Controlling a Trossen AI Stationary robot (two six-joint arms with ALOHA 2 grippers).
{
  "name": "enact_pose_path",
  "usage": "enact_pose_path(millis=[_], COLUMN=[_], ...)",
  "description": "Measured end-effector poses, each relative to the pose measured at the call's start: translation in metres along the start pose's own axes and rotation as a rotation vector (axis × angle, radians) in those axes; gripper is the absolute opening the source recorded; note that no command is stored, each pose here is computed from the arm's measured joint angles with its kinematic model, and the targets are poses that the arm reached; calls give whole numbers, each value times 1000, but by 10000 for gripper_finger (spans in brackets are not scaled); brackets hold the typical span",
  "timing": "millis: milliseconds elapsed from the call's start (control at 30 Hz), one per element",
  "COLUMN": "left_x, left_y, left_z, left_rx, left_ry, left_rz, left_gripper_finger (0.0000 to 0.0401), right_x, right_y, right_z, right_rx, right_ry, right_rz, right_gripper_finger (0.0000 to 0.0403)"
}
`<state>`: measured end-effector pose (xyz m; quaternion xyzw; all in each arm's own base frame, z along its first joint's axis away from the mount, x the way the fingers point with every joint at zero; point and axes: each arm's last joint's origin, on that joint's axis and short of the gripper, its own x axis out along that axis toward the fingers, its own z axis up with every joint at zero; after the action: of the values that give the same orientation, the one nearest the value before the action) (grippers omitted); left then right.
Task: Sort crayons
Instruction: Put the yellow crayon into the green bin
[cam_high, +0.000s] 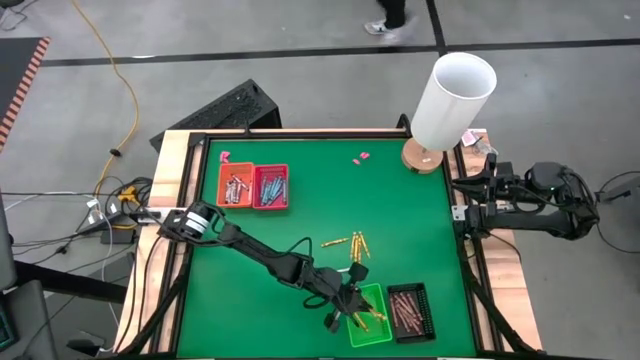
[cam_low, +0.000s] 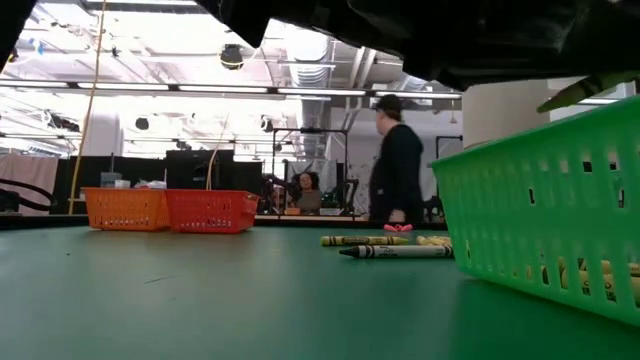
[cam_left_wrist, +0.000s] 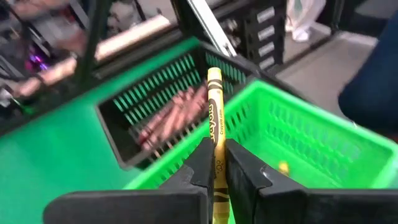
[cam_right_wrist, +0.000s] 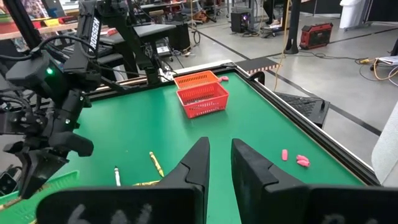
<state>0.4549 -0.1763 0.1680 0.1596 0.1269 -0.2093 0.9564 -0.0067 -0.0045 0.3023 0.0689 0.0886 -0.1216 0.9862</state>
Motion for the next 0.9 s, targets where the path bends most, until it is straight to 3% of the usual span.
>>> enact_pose_path(millis=[367,467,600,800,900], left_x=[0,0,-10,-47,-61], left_y=[-4,-3,7,30,40], left_z=[-3,-3,11,25,20], left_rx=[-3,-27,-113,-264,-298], left_ry=[39,51,67,274,384], left_rz=[-9,45,235,690,734], left_gripper_finger=[98,120,135,137,137], right_x=[0,0,0,0,0], right_y=[0,0,0,0,0], right_z=[0,0,0,0,0], right_rx=[0,0,0,0,-1], right_ry=[0,0,0,0,0], right_rz=[0,0,0,0,0], right_gripper_finger=[68,68,68,68,68])
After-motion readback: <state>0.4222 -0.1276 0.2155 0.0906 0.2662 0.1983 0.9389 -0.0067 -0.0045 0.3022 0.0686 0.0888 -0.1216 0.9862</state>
